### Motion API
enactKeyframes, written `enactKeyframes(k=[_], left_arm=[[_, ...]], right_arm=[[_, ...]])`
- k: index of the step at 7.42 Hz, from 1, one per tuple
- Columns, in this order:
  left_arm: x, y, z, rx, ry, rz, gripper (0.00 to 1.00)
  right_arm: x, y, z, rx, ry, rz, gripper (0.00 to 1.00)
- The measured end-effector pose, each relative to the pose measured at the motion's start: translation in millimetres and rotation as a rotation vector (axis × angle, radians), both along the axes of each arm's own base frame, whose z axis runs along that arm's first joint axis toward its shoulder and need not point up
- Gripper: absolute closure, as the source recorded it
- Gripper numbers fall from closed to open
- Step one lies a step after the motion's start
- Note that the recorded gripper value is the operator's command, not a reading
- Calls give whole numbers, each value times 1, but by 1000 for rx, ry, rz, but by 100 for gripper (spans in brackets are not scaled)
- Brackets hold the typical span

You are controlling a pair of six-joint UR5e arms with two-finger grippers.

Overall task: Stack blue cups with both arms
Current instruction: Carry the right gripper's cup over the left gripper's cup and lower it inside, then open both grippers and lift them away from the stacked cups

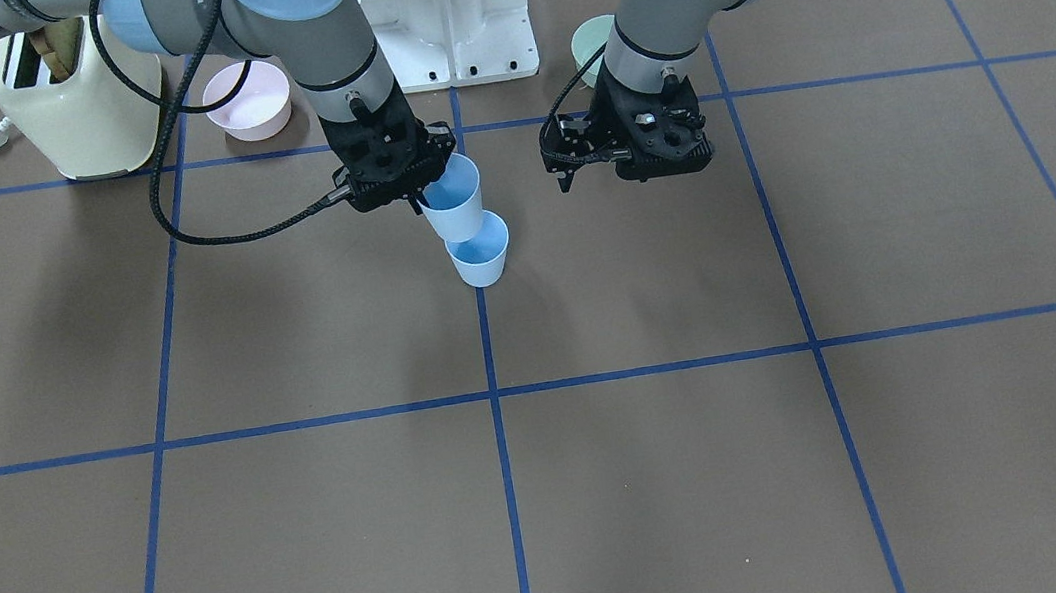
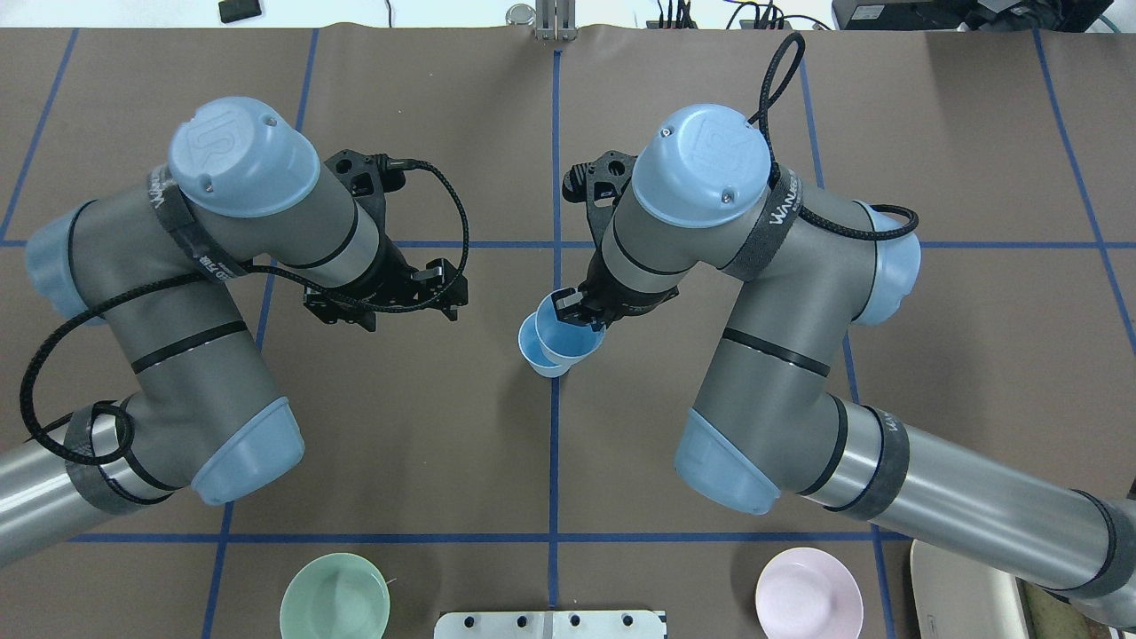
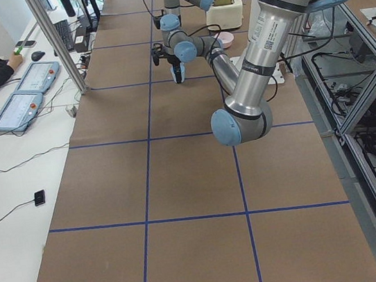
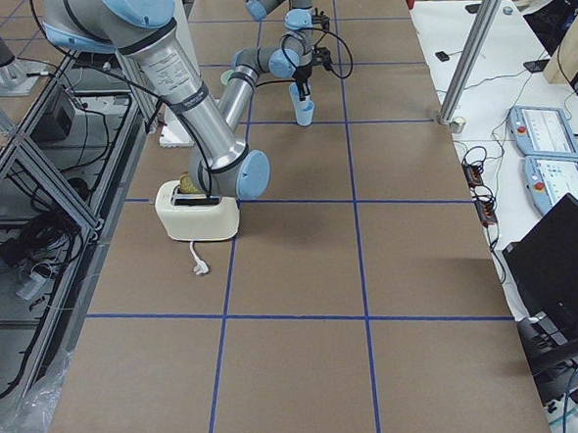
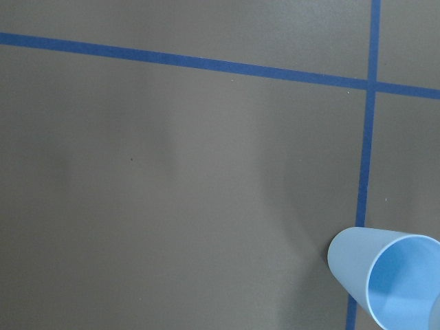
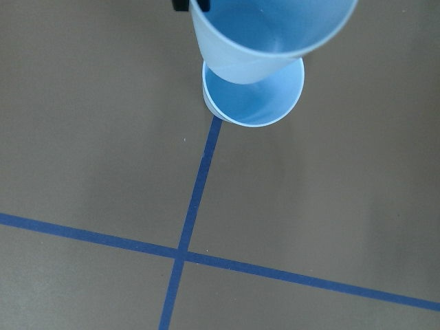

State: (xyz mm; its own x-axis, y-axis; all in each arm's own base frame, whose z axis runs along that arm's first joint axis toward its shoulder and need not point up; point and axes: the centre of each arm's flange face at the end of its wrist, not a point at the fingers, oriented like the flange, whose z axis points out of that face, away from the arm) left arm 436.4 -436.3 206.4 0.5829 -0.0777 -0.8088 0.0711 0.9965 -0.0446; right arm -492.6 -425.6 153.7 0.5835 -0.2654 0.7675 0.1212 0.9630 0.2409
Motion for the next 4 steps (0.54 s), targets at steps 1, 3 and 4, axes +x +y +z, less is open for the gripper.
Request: enactKeyframes(k=[1, 3, 4], left_arm=[[0, 0, 0, 0, -1, -1, 1], [0, 0, 1, -2, -3, -2, 1], [0, -1, 2, -2, -3, -2, 1]], right_arm=[[-3, -1, -2, 5, 1, -2, 100], [-10, -2, -6, 12, 7, 0, 100], [-12, -2, -6, 15, 9, 1, 100]])
